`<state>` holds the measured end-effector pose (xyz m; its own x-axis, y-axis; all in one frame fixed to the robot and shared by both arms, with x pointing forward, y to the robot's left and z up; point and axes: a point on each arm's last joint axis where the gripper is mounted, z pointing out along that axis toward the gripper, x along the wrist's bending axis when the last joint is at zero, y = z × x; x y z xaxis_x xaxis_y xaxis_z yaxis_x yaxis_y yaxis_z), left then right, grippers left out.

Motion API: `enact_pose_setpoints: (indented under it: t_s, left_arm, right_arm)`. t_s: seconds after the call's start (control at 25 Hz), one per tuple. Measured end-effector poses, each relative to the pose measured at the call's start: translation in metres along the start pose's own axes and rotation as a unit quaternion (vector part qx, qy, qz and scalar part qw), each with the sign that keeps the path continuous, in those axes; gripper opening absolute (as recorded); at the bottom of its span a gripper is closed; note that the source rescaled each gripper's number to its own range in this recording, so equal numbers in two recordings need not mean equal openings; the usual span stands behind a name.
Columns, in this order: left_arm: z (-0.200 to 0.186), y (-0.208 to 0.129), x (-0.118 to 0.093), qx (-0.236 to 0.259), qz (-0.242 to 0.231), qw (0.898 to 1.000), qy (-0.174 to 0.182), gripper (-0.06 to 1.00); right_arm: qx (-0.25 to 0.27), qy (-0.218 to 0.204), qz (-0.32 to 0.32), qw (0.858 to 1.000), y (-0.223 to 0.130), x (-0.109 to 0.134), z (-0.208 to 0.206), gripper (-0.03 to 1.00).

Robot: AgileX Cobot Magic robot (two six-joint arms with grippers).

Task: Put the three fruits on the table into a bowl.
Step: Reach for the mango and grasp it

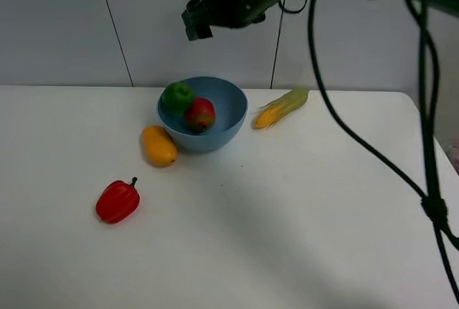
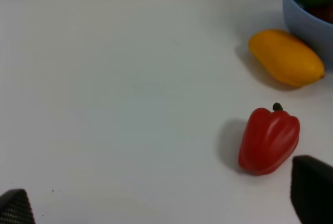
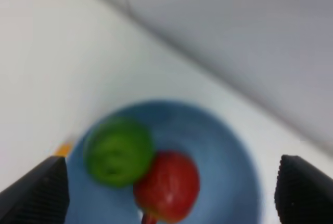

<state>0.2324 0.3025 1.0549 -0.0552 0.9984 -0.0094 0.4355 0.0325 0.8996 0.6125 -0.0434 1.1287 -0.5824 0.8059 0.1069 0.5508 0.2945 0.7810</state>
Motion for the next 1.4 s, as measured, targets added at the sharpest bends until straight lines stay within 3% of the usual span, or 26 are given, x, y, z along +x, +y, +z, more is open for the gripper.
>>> enact_pose_setpoints:
  t_s: [0.24, 0.4, 0.52, 0.64, 0.72, 0.84, 1.04, 1.4]
  left_arm:
    - [0.0, 0.0, 0.0, 0.0, 0.0, 1.0, 0.0, 1.0]
    - [0.0, 0.0, 0.0, 0.0, 0.0, 1.0, 0.0, 1.0]
    - [0.0, 0.0, 0.0, 0.0, 0.0, 1.0, 0.0, 1.0]
    - [0.0, 0.0, 0.0, 0.0, 0.0, 1.0, 0.0, 1.0]
    - [0.0, 0.0, 0.0, 0.0, 0.0, 1.0, 0.0, 1.0]
    - [0.0, 0.0, 0.0, 0.0, 0.0, 1.0, 0.0, 1.0]
    - [0.0, 0.0, 0.0, 0.0, 0.0, 1.0, 0.0, 1.0]
    - [0.0, 0.0, 0.0, 0.0, 0.0, 1.0, 0.0, 1.0]
  right_arm:
    - [-0.064, -0.084, -0.019, 0.994, 0.028, -0.024, -0.135, 0.25]
    - [-0.125, -0.152, 0.008, 0.98, 0.014, -0.043, -0.232, 0.26]
    - [-0.144, -0.213, 0.04, 0.966, -0.027, -0.057, -0.291, 0.26]
    - [-0.155, -0.288, 0.075, 0.942, -0.086, -0.058, -0.339, 0.26]
    - [-0.168, -0.318, 0.09, 0.929, -0.127, -0.045, -0.361, 0.26]
    - [-0.173, -0.326, 0.102, 0.924, -0.185, -0.023, -0.366, 0.26]
    - [-0.135, -0.316, 0.122, 0.931, -0.263, -0.005, -0.347, 0.26]
    - [-0.147, -0.302, 0.139, 0.931, -0.327, 0.007, -0.321, 0.26]
